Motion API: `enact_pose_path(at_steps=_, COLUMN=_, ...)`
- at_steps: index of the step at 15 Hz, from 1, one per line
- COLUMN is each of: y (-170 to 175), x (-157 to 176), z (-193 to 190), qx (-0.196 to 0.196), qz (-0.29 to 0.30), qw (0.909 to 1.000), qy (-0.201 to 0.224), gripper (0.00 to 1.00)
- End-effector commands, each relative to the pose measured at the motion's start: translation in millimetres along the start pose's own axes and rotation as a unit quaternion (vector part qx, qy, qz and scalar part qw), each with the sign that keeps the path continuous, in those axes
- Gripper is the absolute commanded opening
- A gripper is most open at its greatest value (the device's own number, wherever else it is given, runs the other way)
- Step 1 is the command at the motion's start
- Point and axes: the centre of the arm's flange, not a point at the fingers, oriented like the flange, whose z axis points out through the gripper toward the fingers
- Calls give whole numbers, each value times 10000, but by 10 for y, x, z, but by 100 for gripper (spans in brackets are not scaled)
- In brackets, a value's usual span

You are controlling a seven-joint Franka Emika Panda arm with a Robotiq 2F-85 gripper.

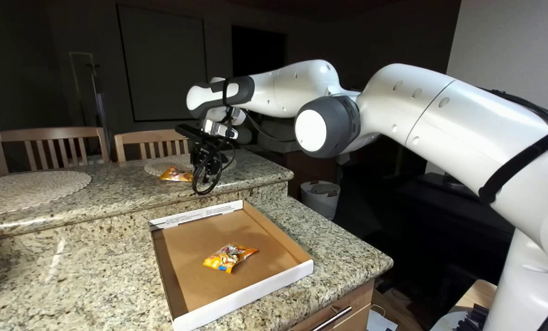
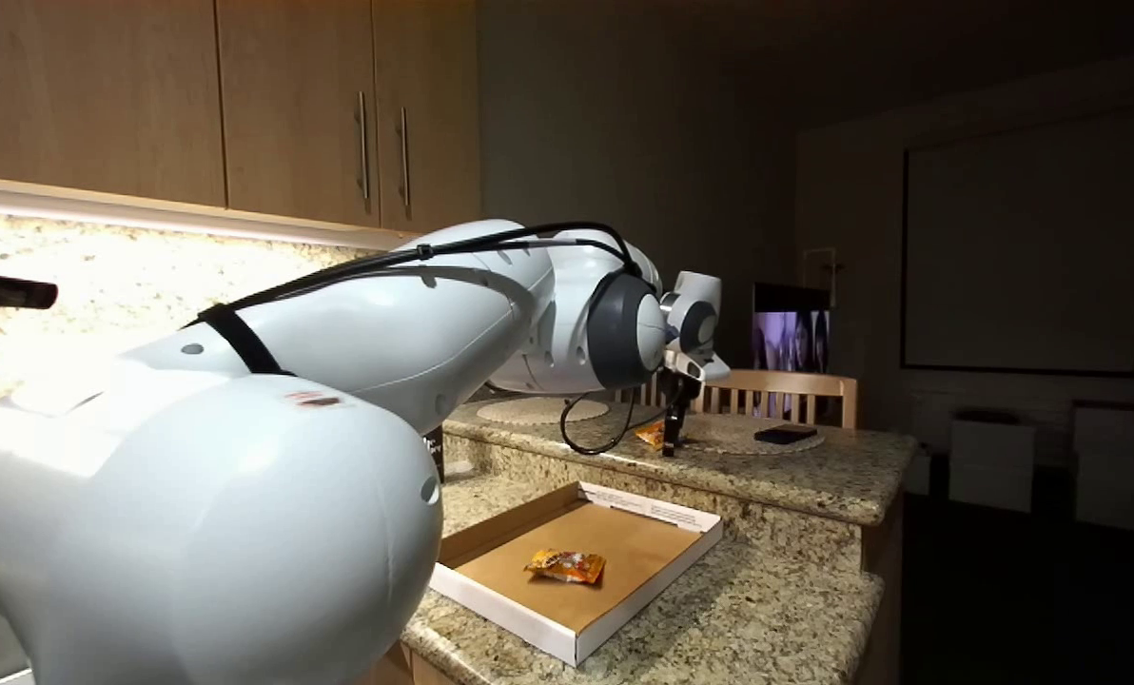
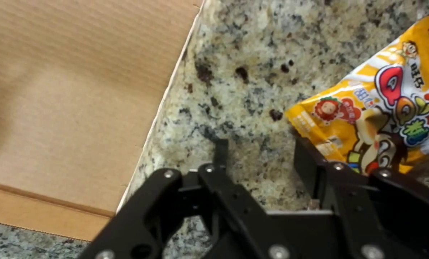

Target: Put the orange packets in the box

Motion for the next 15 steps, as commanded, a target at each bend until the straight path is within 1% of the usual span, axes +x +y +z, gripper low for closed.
enact_pose_path(at_steps=1, y=-260, x=-74, z=11, qx=56, qz=-150, qw=9999, qy=-61, gripper=82)
enact_pose_path(at_steps=4, y=-315, x=-179, z=134, qx=-77, qz=-243, qw=9996, qy=-96, gripper=100)
enact_pose_path(at_steps=5, y=-322, x=-211, z=184, qx=-102, qz=-278, qw=9995, qy=-114, gripper=100)
enact_pose_path(at_steps=7, y=-332, x=-260, z=218, qx=-21, qz=-341, qw=9994, qy=-74, gripper=100)
enact_pose_path(at_steps=12, y=-409, x=-296, z=97, qx=485, qz=-437, qw=9979, qy=32, gripper=100)
enact_pose_path(at_steps=14, y=-490, x=-315, z=101, qx=726, qz=-408, qw=9965, qy=16, gripper=100)
enact_pose_path(at_steps=15, y=-527, x=-320, z=121, qx=772, qz=-428, qw=9961, qy=42, gripper=100)
